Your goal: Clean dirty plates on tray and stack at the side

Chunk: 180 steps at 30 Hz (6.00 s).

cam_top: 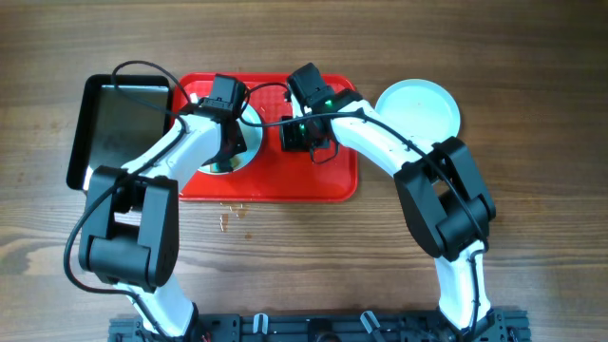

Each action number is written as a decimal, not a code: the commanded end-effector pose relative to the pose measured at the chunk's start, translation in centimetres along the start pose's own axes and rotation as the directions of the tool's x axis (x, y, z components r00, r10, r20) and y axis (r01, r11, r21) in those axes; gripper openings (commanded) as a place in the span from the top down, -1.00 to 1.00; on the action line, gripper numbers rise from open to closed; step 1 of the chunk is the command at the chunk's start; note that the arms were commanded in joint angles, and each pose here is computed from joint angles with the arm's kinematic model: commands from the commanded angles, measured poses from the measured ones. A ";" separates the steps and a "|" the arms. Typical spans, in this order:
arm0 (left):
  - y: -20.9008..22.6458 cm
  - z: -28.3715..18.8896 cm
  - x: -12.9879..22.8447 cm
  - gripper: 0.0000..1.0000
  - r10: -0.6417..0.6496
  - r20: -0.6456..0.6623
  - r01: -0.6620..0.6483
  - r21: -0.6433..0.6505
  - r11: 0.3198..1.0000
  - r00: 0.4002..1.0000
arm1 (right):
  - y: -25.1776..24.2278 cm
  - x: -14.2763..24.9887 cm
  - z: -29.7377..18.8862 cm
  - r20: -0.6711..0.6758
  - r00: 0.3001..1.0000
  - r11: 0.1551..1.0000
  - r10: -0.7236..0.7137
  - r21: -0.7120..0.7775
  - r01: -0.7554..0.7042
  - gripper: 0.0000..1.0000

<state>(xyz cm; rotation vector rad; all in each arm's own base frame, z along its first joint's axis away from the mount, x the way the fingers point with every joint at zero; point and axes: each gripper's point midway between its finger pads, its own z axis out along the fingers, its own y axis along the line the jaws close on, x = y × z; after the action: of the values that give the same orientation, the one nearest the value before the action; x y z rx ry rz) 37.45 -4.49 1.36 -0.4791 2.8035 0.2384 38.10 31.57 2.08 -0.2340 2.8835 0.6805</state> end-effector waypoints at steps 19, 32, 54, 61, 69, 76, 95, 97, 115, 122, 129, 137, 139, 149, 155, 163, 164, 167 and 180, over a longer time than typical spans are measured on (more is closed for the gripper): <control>-0.1 1.7 -2.3 0.92 -0.152 -0.021 0.153 0.152 0.976 0.988 | -1.5 -0.1 6.3 -0.008 0.987 0.986 0.163 -0.042 -0.163 0.91; -8.7 -2.8 1.3 0.92 0.116 -0.189 0.039 0.661 0.749 0.975 | -1.5 0.2 6.4 -0.022 0.986 0.985 0.165 -0.043 -0.166 0.91; 6.3 -6.2 -7.0 0.92 -0.247 -0.101 0.266 0.361 0.894 0.964 | -4.3 -3.7 -5.2 0.128 0.992 0.976 -0.017 0.218 -0.011 0.91; 6.3 -6.2 -6.9 0.92 -0.246 -0.104 0.267 0.359 0.894 0.964 | -6.0 -5.8 -12.3 0.270 0.955 0.902 -0.123 0.433 -0.006 0.92; 6.3 -6.1 -6.8 0.92 -0.246 -0.107 0.268 0.358 0.894 0.963 | -5.9 -7.0 -23.0 0.342 0.840 0.623 -0.421 0.782 -0.006 0.92; 6.3 -6.0 -6.5 0.92 -0.245 -0.116 0.270 0.355 0.895 0.963 | -1.5 -5.2 -27.6 0.310 0.729 0.310 -0.610 0.940 -0.141 0.91; 6.3 -6.0 -6.5 0.92 -0.244 -0.115 0.270 0.355 0.895 0.963 | -21.4 -5.3 -24.7 0.413 0.869 0.831 0.274 0.354 -0.430 0.91; 6.3 -6.0 -6.5 0.92 -0.244 -0.115 0.270 0.355 0.895 0.963 | -25.9 -3.5 -25.5 0.424 0.831 0.772 0.360 0.364 -0.521 0.91; 8.5 -7.1 -9.7 0.92 -0.179 0.024 0.160 0.338 0.927 0.984 | -18.2 -5.1 -21.3 0.288 0.951 0.978 0.109 0.142 -0.155 -0.14; 16.4 -5.9 -11.0 0.92 -0.013 0.125 0.007 0.048 0.999 0.992 | -7.8 -6.6 -17.4 0.292 0.951 0.991 -0.102 0.115 0.071 -0.25; 18.9 -1.2 -9.8 0.79 -0.050 0.043 0.049 0.021 0.999 0.998 | -7.0 -5.7 -14.8 0.230 0.965 0.988 -0.124 0.124 0.097 -0.29; 19.7 0.5 -9.7 -1.00 -0.071 0.023 0.070 0.014 0.997 0.997 | -7.0 -5.6 -14.8 0.229 0.965 0.987 -0.126 0.124 0.099 -0.29; 19.4 0.2 -9.9 -1.00 -0.066 0.032 0.065 0.018 0.998 0.997 | -7.0 -5.6 -14.8 0.229 0.965 0.987 -0.129 0.125 0.103 -0.29; 14.3 -15.0 -10.2 -1.00 -0.024 0.278 -0.018 0.148 0.989 0.960 | -6.9 -5.9 -14.9 0.240 0.961 0.986 -0.136 0.125 0.108 -0.33; 10.8 -22.0 -8.4 -1.00 -0.028 0.381 -0.126 0.373 0.919 0.924 | -6.8 -6.3 -14.9 0.255 0.957 0.986 -0.141 0.123 0.113 -0.38; 10.2 -24.9 -5.7 -0.99 -0.025 0.378 -0.155 0.437 0.886 0.926 | -6.6 -7.9 -15.4 0.318 0.934 0.983 -0.161 0.137 0.123 -0.40; 10.4 -25.7 -5.4 -1.00 -0.028 0.396 -0.161 0.436 0.886 0.918 | -6.6 -8.1 -15.5 0.328 0.930 0.982 -0.165 0.140 0.125 -0.41; 10.8 -27.8 -4.6 -1.00 -0.038 0.445 -0.177 0.432 0.884 0.895 | -6.3 -8.9 -15.8 0.358 0.917 0.982 -0.175 0.136 0.134 -0.54; 10.1 -27.8 3.4 -1.00 -0.057 0.640 -0.320 0.457 0.830 0.766 | -4.1 -12.7 -18.8 0.531 0.817 0.974 -0.226 0.123 0.190 -0.99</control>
<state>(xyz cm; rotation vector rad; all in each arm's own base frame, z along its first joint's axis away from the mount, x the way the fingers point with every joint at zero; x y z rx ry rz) 25.29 -0.19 28.39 -0.1093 2.1460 -0.2563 48.07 20.62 18.04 -0.2873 2.3411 0.5136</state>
